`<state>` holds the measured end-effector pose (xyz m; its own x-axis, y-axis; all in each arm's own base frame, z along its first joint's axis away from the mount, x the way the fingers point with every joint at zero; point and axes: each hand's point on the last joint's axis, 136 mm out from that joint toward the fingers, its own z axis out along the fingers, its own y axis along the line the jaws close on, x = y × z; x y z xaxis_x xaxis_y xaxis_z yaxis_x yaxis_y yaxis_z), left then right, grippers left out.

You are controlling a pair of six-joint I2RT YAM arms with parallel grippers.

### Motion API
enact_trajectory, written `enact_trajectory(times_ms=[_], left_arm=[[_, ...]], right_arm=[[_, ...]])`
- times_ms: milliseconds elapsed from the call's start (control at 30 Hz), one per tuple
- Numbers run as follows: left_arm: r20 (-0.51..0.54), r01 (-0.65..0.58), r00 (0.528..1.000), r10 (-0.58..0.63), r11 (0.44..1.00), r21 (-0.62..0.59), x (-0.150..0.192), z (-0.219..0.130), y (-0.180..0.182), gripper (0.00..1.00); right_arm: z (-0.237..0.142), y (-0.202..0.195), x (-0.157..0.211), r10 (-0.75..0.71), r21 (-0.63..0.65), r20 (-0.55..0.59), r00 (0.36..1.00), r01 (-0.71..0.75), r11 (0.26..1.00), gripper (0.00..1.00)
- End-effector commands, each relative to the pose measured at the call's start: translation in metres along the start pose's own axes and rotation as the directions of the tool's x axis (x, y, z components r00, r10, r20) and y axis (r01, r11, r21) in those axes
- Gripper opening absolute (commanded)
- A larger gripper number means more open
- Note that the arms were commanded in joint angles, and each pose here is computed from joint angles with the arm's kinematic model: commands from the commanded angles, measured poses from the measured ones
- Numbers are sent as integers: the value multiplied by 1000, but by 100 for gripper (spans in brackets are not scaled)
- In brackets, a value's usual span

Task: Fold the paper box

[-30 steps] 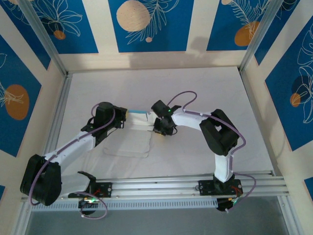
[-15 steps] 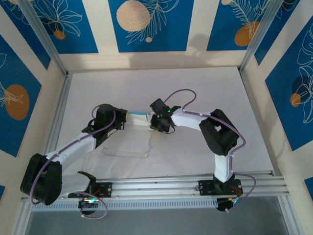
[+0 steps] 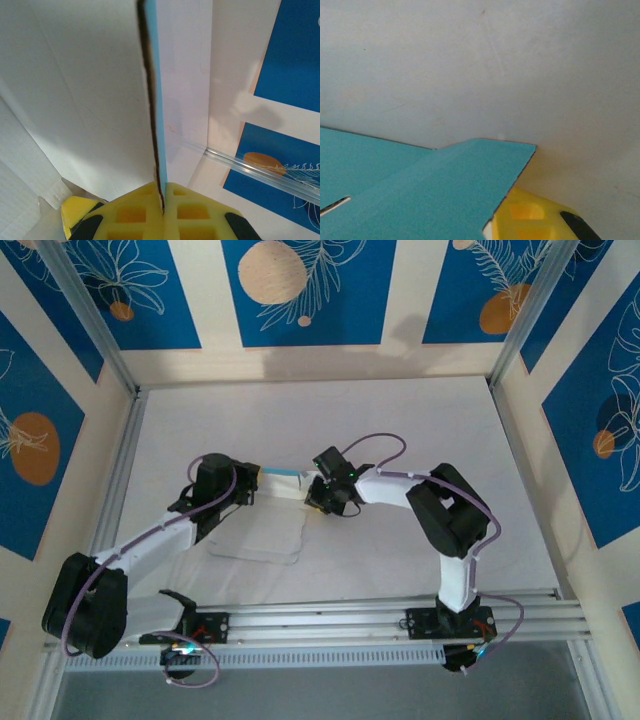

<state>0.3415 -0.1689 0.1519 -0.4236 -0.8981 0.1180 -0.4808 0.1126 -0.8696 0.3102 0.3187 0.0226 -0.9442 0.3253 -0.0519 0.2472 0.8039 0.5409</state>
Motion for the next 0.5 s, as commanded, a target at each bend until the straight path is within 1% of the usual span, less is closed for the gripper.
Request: enact_trajectory(times_ms=[0, 100, 233, 467], left_arm=[[-27, -5, 1000, 4, 999, -51, 7, 1, 18, 0], [-24, -7, 1000, 6, 999, -52, 7, 1, 19, 0], [-23, -11, 1000, 10, 999, -52, 7, 0, 18, 0], [-18, -13, 1000, 12, 998, -57, 6, 0, 19, 0]], right_arm=[[-15, 32, 2, 12, -137, -11, 1000, -13, 991, 18], [-21, 32, 0, 8, -140, 4, 1000, -7, 990, 19], [-26, 16, -2, -28, -35, 26, 999, 29, 999, 22], [-21, -3, 1, -43, 30, 16, 999, 42, 999, 28]])
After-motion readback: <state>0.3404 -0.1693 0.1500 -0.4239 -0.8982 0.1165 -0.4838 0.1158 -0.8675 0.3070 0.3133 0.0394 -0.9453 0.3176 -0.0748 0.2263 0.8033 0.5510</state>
